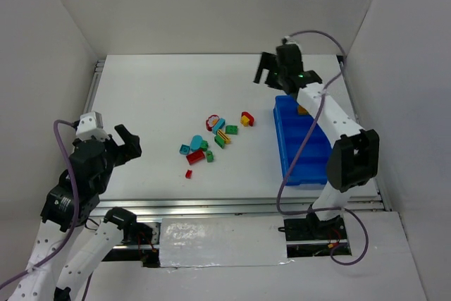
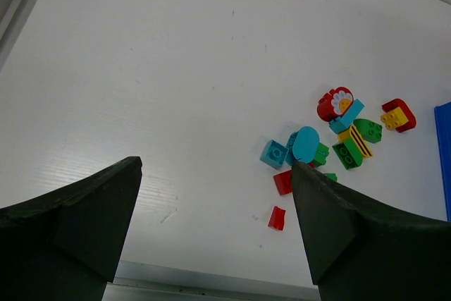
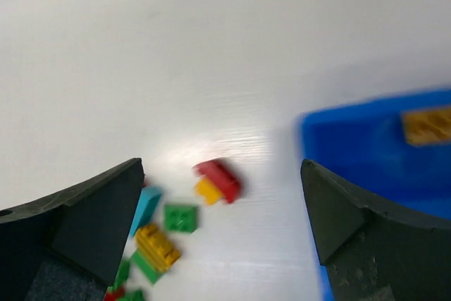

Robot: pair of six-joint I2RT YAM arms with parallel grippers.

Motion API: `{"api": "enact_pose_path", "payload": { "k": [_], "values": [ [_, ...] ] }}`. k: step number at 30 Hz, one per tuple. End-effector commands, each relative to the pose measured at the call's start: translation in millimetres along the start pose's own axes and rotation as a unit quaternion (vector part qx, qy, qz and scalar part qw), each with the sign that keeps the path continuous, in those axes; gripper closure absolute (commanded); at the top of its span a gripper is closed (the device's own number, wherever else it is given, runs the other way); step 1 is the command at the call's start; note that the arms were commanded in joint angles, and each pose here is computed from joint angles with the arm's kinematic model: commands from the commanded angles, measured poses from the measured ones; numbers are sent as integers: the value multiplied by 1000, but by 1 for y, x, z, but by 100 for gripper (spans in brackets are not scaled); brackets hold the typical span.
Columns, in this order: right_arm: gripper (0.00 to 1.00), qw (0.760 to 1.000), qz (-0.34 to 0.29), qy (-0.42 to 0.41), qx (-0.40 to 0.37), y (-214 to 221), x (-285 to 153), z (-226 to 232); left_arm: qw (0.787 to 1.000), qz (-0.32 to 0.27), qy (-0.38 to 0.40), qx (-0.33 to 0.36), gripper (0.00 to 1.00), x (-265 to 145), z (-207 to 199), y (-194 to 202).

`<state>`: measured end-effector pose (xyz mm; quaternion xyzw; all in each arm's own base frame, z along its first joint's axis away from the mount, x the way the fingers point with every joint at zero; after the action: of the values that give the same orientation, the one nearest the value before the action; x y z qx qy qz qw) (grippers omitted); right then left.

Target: Sort the legos into containers by color

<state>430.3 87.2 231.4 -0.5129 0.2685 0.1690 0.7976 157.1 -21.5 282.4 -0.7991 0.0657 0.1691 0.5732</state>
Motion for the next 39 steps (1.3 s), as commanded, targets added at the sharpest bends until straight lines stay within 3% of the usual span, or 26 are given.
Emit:
{"api": "enact_pose_path", "payload": {
  "k": [1,4,8,17,26,31,35,39],
  "values": [
    [0,963,-24,-144,-227,-1,-31,91,1000,-12,7,7,0,4,-4,-7],
    [0,940,32,-115,-320,34,-11,105,1000,-12,10,7,1,3,-5,-6],
    [1,913,114,-107,-378,73,11,101,1000,-8,10,10,1,5,-5,-5],
    [1,892,163,-95,-410,111,50,86,1000,3,14,18,1,10,-8,-3],
    [3,888,232,-93,-386,133,75,56,1000,3,17,17,1,9,-9,-3],
    [14,887,259,-88,-371,142,79,42,1000,6,19,19,1,10,-10,-2],
    [39,888,267,-91,-364,145,81,40,1000,5,18,20,0,10,-9,-2],
    [38,888,272,-95,-360,147,79,40,1000,4,19,19,1,9,-9,-2]
  ]
}}
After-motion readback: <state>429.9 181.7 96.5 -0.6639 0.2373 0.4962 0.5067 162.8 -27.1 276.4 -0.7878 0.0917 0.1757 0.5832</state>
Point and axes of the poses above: each gripper's point midway between its finger pads, its own x axis out along the fingers, its own z axis along the line the jaws close on, y = z × x, the point moved 5 cm from there along -x, back along the fingers
